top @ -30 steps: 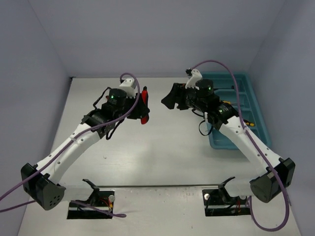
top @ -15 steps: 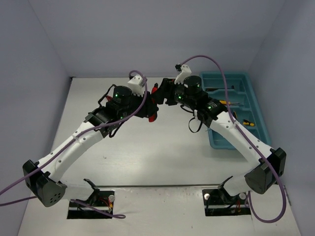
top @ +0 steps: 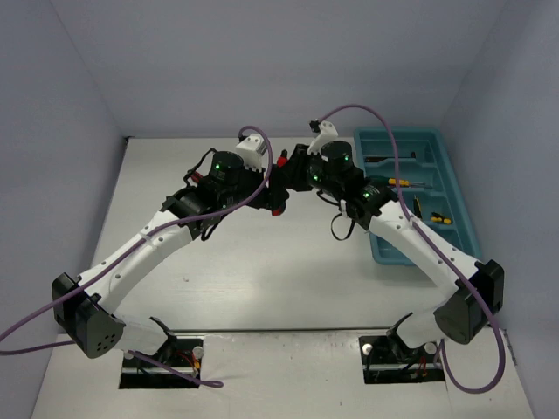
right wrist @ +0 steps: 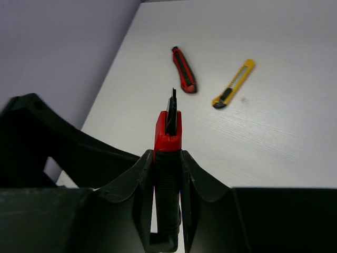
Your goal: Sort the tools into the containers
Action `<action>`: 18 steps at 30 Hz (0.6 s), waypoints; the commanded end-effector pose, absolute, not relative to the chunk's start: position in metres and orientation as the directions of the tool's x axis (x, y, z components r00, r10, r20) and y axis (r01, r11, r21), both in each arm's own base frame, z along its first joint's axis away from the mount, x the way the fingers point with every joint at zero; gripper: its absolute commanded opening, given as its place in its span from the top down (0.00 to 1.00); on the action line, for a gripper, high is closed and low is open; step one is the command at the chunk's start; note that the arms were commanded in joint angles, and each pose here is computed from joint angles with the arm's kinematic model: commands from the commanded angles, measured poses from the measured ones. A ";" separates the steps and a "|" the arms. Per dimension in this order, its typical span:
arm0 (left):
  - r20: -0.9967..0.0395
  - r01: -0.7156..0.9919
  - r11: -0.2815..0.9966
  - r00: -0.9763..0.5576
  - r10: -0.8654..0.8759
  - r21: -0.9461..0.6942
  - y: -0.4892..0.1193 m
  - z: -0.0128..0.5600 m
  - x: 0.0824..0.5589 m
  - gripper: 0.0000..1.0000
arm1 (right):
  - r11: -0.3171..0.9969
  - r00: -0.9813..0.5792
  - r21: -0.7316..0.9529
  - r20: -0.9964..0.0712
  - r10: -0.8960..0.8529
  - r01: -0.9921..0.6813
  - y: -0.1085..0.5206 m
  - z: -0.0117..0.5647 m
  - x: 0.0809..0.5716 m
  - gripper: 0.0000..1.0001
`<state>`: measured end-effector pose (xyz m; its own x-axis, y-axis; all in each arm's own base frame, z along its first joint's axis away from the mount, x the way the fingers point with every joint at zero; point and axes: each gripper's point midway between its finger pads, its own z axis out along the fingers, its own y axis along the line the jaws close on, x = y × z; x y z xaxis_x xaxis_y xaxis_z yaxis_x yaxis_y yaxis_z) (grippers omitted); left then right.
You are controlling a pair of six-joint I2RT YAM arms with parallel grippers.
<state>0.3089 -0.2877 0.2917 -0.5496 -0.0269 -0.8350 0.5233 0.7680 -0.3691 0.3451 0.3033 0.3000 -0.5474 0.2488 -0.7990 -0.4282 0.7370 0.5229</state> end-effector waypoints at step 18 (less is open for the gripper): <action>-0.759 0.212 0.963 -0.651 0.014 -0.164 -0.201 0.236 0.313 0.21 | 0.537 -0.152 0.438 -0.656 0.739 0.721 -0.086 0.167 0.306 1.00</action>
